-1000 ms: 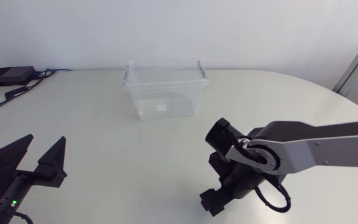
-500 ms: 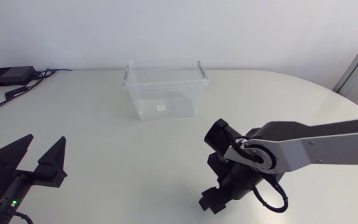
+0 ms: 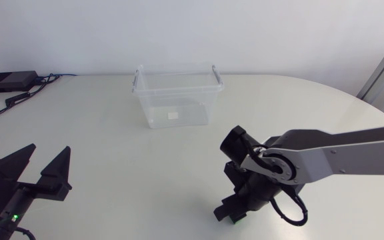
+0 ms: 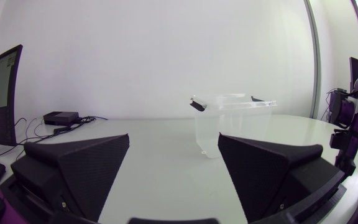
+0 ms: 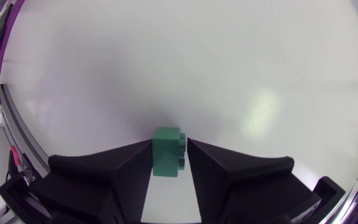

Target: Place the duplo bricks in the container

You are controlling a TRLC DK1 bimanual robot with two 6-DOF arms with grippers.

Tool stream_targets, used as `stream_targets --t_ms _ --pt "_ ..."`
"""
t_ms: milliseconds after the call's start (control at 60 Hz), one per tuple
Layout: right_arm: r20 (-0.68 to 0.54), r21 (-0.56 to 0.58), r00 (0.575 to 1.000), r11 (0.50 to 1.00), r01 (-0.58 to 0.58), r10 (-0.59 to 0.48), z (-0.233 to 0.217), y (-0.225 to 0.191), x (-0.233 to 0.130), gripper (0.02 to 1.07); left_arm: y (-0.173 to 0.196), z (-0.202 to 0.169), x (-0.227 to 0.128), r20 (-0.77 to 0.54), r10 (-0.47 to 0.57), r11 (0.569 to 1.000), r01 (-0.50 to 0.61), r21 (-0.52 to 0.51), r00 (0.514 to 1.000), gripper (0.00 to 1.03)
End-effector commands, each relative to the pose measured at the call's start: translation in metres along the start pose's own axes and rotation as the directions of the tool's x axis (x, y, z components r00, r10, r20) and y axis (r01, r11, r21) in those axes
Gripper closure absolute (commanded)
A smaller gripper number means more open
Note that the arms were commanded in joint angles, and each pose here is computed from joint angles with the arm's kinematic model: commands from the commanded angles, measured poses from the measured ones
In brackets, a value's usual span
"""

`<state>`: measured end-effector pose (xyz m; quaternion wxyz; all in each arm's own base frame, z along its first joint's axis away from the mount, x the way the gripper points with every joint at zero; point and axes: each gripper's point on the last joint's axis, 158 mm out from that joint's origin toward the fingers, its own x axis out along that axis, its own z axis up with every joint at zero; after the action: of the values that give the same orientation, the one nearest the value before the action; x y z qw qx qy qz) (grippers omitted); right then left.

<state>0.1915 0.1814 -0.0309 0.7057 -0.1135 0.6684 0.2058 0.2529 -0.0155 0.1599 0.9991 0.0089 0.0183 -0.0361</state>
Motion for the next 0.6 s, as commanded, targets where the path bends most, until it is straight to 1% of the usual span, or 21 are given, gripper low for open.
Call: stream_targets --t_ms 0,133,233,317,433,583 --pt "-0.024 0.032 1.0 0.999 0.017 -0.016 -0.006 -0.006 0.008 0.74 -0.002 -0.005 0.0 -0.005 -0.011 1.0 0.011 -0.021 1.0 0.03" --pt "-0.021 0.03 1.0 0.999 0.018 -0.017 -0.007 -0.007 0.009 0.78 -0.002 -0.005 0.0 -0.005 -0.01 1.0 0.009 -0.022 1.0 0.03" --pt "-0.008 0.025 1.0 1.0 0.016 -0.016 -0.006 -0.006 0.007 0.78 -0.002 -0.006 0.0 -0.007 -0.01 1.0 0.009 -0.022 1.0 0.03" --pt "0.028 0.017 1.0 1.0 0.01 -0.01 0.0 -0.005 -0.001 0.78 -0.002 -0.005 0.0 -0.005 -0.011 1.0 0.011 -0.021 1.0 0.03" --pt "0.146 -0.006 0.989 1.0 -0.001 0.002 0.022 0.0 -0.029 0.78 -0.002 -0.005 0.0 -0.005 -0.011 1.0 0.011 -0.021 1.0 0.03" --pt "0.288 0.017 0.957 1.0 -0.021 0.015 0.054 -0.006 -0.072 0.78 -0.002 -0.006 0.0 -0.007 -0.01 1.0 0.009 -0.022 1.0 0.03"
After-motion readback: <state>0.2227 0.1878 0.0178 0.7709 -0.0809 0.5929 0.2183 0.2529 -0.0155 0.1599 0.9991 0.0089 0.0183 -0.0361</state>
